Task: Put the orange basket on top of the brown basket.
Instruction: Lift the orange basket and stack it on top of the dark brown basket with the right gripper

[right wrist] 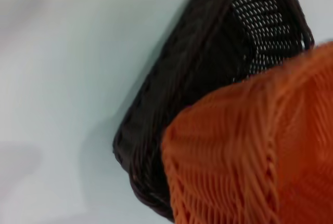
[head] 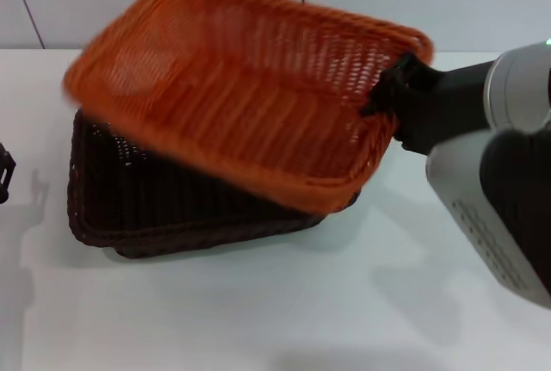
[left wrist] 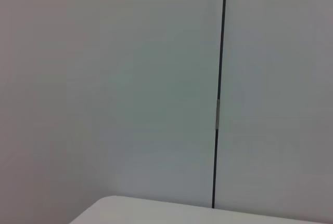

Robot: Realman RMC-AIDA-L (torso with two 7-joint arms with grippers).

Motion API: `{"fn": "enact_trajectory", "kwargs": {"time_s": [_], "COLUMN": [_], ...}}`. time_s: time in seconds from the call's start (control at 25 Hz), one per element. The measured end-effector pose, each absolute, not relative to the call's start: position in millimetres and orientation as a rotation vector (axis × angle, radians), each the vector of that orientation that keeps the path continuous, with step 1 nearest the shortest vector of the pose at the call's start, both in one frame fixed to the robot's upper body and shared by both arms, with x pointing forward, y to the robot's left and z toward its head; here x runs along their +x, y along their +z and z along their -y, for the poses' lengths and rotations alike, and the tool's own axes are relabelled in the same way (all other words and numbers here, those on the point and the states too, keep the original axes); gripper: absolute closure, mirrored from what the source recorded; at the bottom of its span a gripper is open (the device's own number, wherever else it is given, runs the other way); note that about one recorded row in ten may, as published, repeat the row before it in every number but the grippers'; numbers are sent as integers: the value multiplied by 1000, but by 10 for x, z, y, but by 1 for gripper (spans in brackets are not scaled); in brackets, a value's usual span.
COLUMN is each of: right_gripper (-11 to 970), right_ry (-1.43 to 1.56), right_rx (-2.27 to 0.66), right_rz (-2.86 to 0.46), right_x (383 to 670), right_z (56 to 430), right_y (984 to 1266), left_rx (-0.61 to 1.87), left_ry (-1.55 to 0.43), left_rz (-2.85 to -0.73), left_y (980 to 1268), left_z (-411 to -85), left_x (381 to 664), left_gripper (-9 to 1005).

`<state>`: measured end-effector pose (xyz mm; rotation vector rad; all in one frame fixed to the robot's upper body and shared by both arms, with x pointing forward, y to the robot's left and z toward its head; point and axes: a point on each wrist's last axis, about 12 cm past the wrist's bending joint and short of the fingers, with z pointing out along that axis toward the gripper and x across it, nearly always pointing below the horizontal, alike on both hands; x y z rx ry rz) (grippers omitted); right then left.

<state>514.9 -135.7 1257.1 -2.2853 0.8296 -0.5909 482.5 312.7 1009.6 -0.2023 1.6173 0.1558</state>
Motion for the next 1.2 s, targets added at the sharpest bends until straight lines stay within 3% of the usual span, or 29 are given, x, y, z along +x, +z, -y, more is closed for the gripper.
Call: {"fn": "enact_trajectory", "kwargs": {"time_s": [0.64, 1.2], "right_gripper": [746, 752], "right_ry": [-788, -744], "right_rx": [-2316, -2233], "right_rz": [-651, -741], "right_x": [5468, 5409], "right_z": [1268, 1264], "right_y": [12209, 12117], "left_rx": [-182, -177], "left_ry": [126, 117], "left_rz": [-1619, -1610], "left_y": [10104, 10131], "left_z": [-3038, -3018], "left_x": [4858, 4893], "left_gripper": [183, 183]}}
